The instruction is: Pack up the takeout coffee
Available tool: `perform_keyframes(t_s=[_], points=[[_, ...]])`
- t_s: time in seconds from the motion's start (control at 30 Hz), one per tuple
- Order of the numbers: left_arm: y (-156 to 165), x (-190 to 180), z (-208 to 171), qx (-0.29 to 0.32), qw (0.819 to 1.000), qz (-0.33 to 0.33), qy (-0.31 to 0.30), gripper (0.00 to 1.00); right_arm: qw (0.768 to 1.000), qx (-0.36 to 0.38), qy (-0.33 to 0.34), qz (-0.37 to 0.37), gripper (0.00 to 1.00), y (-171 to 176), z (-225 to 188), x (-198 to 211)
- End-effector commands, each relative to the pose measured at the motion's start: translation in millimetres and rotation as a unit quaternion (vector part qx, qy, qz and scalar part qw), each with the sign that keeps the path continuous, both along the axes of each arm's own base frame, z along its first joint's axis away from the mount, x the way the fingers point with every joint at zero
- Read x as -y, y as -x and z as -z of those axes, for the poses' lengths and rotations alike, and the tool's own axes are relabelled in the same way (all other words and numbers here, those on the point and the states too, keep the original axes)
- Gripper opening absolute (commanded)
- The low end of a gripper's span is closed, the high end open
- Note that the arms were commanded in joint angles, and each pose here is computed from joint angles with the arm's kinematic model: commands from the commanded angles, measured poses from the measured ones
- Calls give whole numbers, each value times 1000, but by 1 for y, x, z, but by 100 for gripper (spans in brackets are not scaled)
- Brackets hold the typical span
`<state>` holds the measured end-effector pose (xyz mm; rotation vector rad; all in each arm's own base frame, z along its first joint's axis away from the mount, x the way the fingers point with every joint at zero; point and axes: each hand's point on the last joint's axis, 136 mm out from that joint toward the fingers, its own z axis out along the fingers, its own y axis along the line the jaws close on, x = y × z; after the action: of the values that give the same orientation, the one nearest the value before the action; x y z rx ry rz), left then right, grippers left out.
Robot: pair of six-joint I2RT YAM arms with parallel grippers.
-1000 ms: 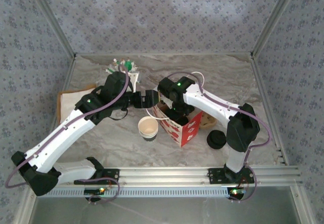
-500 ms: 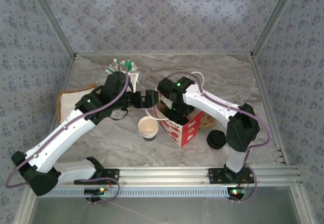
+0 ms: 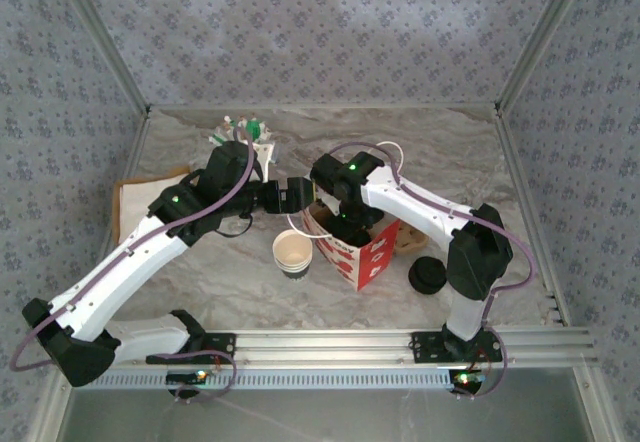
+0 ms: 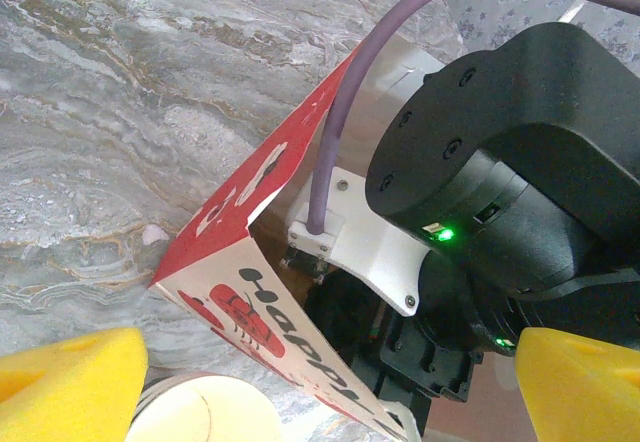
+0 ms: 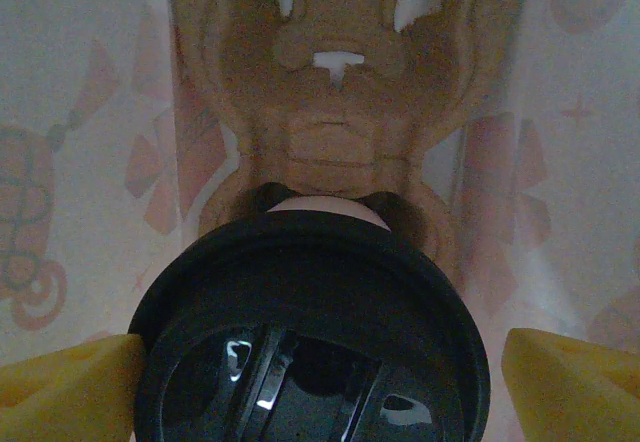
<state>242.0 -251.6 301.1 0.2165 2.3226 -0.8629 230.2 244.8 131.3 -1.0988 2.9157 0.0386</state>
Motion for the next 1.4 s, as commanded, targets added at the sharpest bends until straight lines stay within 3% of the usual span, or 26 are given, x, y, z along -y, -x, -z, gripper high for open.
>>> perform_keyframes(t_s=[0.0, 1.37], points=[[-1, 2, -21, 26, 1000, 4, 14, 95, 1000, -3, 9, 6, 93, 3, -3, 2], [-3, 5, -23, 26, 1000, 5, 15, 95, 1000, 13, -4, 10, 97, 1, -20, 1]])
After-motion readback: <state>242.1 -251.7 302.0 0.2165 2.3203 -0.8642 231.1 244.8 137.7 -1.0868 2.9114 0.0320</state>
